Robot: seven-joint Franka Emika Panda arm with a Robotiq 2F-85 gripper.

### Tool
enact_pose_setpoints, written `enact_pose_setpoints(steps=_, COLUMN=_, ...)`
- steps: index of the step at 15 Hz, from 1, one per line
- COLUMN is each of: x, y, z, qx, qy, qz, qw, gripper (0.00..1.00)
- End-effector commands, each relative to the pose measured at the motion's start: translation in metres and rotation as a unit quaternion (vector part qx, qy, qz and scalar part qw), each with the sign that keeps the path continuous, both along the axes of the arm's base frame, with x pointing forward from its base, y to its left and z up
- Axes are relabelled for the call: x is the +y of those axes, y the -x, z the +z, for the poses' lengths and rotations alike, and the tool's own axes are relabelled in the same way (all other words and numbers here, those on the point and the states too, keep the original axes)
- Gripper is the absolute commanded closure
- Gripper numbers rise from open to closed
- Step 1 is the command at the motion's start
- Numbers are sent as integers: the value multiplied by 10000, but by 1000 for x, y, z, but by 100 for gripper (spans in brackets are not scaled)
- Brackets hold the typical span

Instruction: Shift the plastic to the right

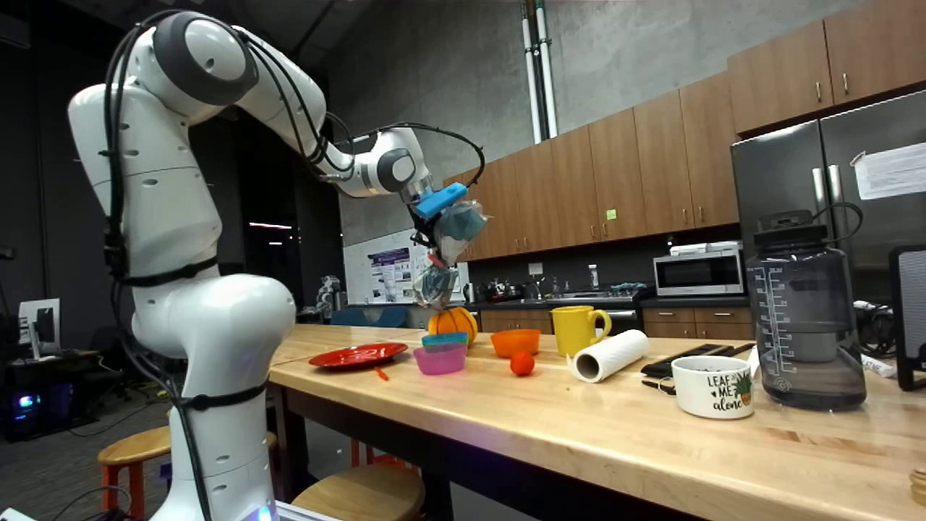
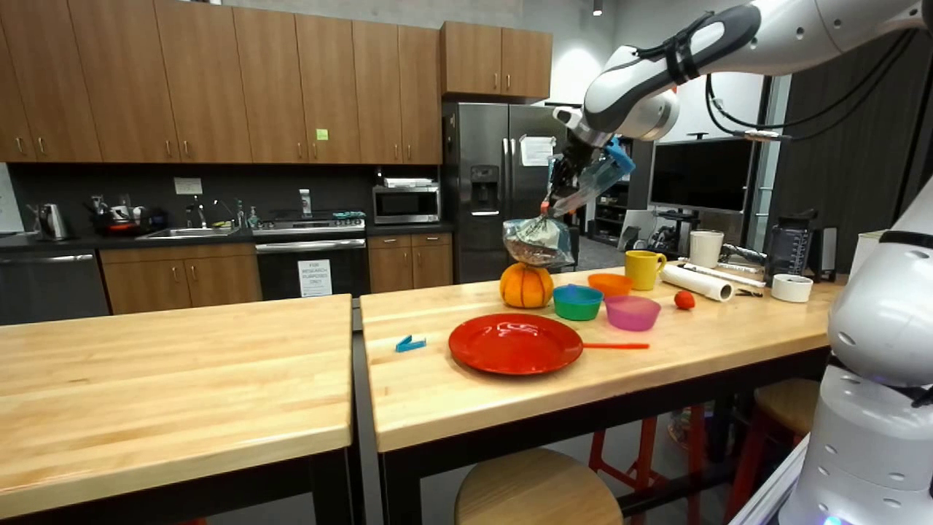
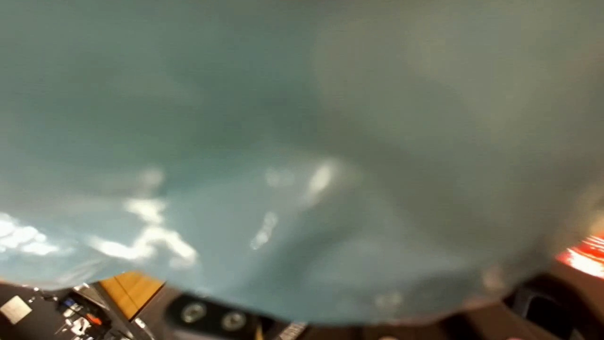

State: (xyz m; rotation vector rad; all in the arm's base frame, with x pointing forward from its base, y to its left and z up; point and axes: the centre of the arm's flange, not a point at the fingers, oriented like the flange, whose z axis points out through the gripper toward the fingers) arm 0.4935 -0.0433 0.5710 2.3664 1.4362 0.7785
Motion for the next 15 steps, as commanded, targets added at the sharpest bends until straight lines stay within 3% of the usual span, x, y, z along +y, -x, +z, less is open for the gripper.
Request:
enact_pose_setpoints(steps=1, x=-33, y=39, z=13, qx=-173, qy=-179, qz=-521, qw=9983, gripper=100)
enact_pose_setpoints(steps=4, x=-63, y=59, z=14, qx=-193, qy=-269, qz=-1081, qw=9936, gripper=100)
enact_pose_setpoints(steps=8, x=-103, y=87, z=14, qx=-181, qy=-222, qz=-2036, qw=9786, gripper=100)
enact_pose_setpoints(steps=11, x=-136, y=110, z=15, qx=-105, qy=-333, qz=-2843, qw=9581, gripper=100)
enact_pose_setpoints(steps=15, x=-178, y=140, z=16, qx=124, qy=-520, qz=-3933, qw=9178, gripper=100)
